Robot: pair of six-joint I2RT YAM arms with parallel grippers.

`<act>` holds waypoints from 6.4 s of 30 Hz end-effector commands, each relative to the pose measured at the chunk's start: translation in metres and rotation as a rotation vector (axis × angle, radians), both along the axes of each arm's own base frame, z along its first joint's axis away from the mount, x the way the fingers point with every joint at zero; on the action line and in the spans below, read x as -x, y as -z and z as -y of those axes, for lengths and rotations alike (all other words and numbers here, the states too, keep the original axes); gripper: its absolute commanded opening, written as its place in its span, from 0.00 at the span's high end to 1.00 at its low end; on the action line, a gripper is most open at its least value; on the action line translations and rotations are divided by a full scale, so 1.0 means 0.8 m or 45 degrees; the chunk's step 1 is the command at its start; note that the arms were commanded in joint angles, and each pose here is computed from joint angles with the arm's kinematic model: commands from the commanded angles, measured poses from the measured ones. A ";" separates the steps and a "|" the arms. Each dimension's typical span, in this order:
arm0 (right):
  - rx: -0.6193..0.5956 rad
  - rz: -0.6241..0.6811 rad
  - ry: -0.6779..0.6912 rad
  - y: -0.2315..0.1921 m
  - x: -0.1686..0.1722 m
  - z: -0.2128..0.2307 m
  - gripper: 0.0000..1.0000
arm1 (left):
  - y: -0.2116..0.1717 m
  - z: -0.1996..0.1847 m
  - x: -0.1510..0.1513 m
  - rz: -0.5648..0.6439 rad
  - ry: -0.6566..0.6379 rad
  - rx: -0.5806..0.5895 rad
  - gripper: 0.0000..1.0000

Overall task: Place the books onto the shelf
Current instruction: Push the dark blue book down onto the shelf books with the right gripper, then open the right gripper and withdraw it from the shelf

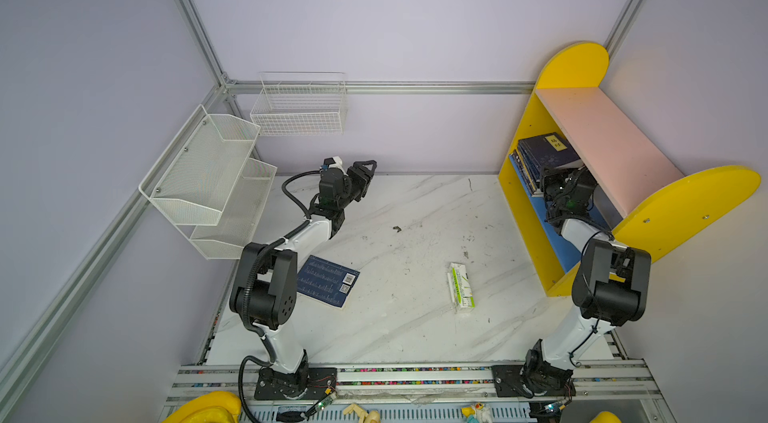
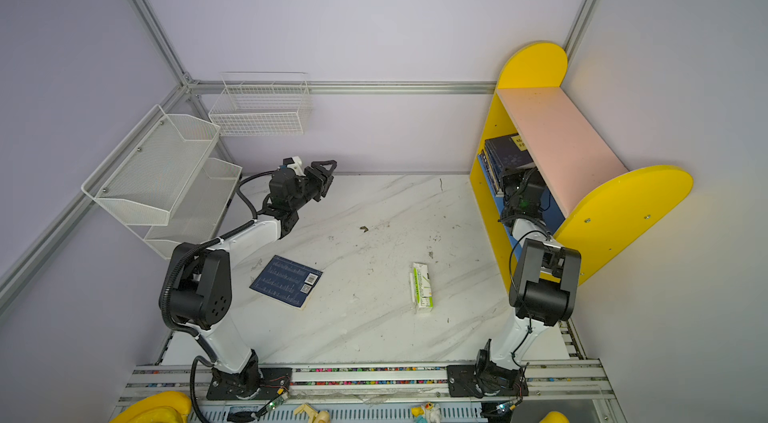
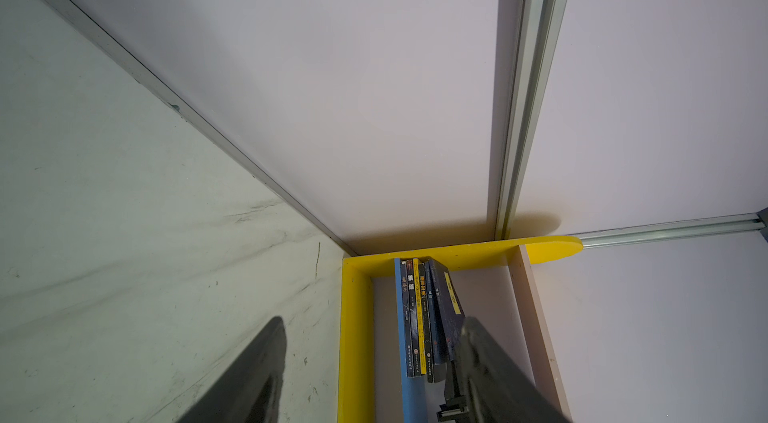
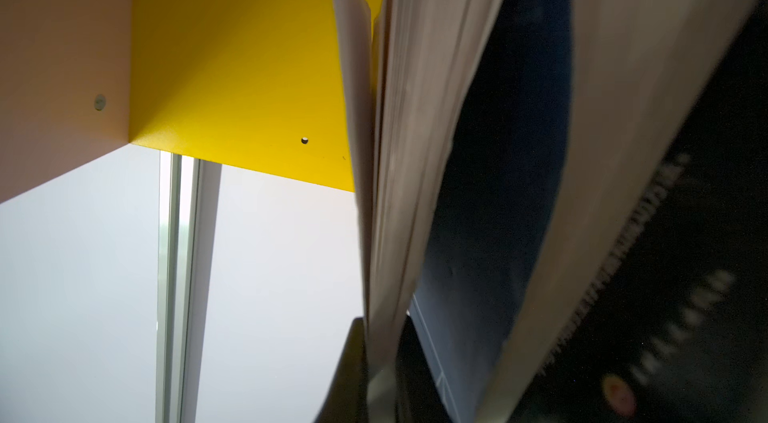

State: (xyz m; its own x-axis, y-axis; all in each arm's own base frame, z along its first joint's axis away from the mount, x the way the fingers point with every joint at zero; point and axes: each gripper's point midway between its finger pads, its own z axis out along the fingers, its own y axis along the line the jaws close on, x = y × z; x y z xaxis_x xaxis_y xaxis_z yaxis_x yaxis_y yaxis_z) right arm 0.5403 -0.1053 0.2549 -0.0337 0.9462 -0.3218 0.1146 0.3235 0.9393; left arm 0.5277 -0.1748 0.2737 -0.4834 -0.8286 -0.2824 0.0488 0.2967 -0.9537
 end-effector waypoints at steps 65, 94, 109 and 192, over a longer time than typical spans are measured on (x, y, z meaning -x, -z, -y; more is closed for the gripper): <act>-0.012 0.120 0.097 -0.032 -0.010 -0.007 1.00 | 0.019 0.001 0.007 -0.032 0.031 0.056 0.29; -0.011 -0.154 0.062 -0.026 -0.005 -0.015 0.45 | 0.041 0.004 0.002 -0.077 0.050 0.115 0.27; 0.057 -0.150 0.168 -0.056 0.014 0.001 0.41 | 0.040 0.002 0.007 -0.075 0.060 0.124 0.26; 0.246 -0.145 -0.071 -0.055 -0.051 -0.031 0.75 | 0.056 -0.013 0.003 -0.112 0.016 0.112 0.23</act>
